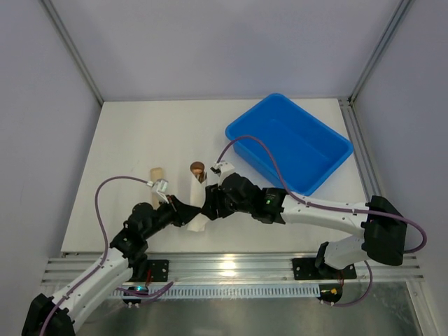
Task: Place the utensils on the paper napkin and roll it up
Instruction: Roll the napkin.
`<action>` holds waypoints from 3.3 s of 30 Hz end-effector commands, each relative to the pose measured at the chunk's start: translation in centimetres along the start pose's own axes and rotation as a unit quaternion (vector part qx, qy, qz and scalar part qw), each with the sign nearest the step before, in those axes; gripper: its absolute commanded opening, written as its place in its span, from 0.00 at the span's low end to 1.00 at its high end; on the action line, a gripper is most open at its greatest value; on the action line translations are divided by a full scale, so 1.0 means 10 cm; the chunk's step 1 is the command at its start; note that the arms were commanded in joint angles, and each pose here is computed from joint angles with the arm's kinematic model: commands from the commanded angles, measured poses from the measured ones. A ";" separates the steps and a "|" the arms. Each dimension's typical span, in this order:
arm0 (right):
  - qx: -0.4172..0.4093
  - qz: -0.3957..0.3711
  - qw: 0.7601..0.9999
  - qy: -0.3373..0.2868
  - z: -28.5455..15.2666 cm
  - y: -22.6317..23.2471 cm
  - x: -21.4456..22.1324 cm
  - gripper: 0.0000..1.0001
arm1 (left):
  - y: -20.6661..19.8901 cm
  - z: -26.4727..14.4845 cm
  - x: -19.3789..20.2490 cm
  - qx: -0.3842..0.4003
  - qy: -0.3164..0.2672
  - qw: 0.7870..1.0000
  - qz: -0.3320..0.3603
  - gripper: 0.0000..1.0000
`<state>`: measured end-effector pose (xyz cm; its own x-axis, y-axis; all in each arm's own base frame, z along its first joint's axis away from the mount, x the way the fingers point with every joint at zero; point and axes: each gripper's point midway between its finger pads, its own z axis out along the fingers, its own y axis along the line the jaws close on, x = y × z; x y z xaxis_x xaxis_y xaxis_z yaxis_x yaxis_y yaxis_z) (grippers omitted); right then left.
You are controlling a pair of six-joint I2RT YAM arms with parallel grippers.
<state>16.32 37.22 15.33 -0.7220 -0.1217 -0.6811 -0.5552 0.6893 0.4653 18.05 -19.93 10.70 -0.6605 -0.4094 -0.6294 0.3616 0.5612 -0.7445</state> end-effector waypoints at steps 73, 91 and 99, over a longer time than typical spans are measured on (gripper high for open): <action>-0.215 -0.028 0.973 -0.076 -0.02 0.47 -0.46 0.58 | -0.79 -0.31 -0.45 0.130 -0.072 0.989 -0.018 0.00; -0.277 0.016 0.956 -0.090 -0.01 0.57 -0.55 0.58 | -0.85 -0.36 -0.47 0.147 -0.080 0.985 -0.030 0.00; -0.312 0.049 0.943 -0.106 -0.06 0.62 -0.66 0.59 | -0.87 -0.37 -0.48 0.152 -0.084 0.984 -0.032 0.00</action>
<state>16.87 41.03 19.22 -0.7547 0.0107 -0.6560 -0.6355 0.2365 0.7350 16.62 -19.67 17.68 -0.5999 -0.5618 -0.5697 0.4296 0.3745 -0.8217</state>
